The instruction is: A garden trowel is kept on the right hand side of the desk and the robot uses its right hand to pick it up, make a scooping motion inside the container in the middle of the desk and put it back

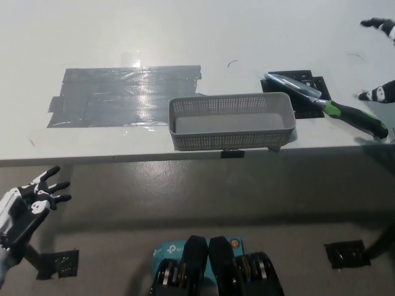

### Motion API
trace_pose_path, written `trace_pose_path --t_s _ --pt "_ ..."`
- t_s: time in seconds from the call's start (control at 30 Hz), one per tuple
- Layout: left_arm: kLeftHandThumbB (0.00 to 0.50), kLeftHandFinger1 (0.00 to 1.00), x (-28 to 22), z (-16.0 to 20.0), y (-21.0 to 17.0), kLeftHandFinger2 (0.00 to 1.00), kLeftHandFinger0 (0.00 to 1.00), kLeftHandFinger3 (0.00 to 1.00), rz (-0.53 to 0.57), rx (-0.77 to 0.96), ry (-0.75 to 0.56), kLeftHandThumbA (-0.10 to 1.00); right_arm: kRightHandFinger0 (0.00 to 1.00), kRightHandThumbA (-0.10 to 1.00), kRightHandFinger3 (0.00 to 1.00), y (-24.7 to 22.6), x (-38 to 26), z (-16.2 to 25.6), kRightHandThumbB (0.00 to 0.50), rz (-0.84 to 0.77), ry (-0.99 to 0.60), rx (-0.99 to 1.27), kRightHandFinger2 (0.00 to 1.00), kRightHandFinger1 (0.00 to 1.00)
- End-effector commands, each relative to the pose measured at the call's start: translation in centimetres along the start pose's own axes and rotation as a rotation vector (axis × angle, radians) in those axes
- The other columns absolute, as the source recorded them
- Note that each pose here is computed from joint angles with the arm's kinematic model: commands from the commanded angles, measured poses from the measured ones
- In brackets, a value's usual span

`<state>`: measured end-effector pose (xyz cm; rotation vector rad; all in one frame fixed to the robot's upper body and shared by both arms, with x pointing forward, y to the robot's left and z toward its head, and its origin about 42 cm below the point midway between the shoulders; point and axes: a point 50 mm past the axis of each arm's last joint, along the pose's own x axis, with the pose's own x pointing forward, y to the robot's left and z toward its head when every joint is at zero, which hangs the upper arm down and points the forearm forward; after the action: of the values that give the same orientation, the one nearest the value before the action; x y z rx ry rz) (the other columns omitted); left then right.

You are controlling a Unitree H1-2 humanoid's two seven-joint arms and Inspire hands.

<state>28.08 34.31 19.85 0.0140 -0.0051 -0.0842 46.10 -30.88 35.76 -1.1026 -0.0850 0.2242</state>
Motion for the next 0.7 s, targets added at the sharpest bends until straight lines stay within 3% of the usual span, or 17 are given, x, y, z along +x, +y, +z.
trace_pose_path --t_s 0.0,0.13,0.17,0.23,0.3,0.67 --pt "0.035 0.82 0.4 1.1 -0.2 0.96 0.80 1.00 -0.026 0.006 -0.041 0.30 1.00 1.00 1.00 -2.8 2.0 0.6 0.500 0.048 0.051 -0.061 1.00 1.00" --pt "0.056 0.80 0.4 1.2 -0.1 0.94 0.78 1.00 -0.036 0.005 -0.044 0.31 1.00 1.00 1.00 -1.9 3.7 -0.4 0.500 0.090 0.112 -0.109 1.00 1.00" --pt "0.081 0.79 0.5 1.2 -0.1 0.93 0.77 1.00 -0.032 0.008 -0.042 0.31 1.00 1.00 1.00 -1.6 4.2 -0.7 0.500 0.105 0.123 -0.114 1.00 1.00" --pt "0.078 0.78 0.7 1.3 -0.1 0.92 0.76 1.00 -0.030 0.005 -0.044 0.31 1.00 0.99 1.00 -1.3 4.6 -1.0 0.500 0.117 0.136 -0.117 1.00 1.00" --pt "0.026 0.78 0.7 1.5 -0.2 0.93 0.76 1.00 -0.038 0.011 -0.045 0.28 1.00 0.97 1.00 -0.9 4.9 -1.5 0.500 0.134 0.156 -0.108 1.00 1.00" --pt "0.025 0.78 0.6 1.6 -0.4 0.92 0.75 1.00 -0.049 0.023 -0.047 0.31 1.00 0.89 1.00 2.3 5.7 -3.2 0.500 0.219 0.235 -0.107 1.00 1.00"
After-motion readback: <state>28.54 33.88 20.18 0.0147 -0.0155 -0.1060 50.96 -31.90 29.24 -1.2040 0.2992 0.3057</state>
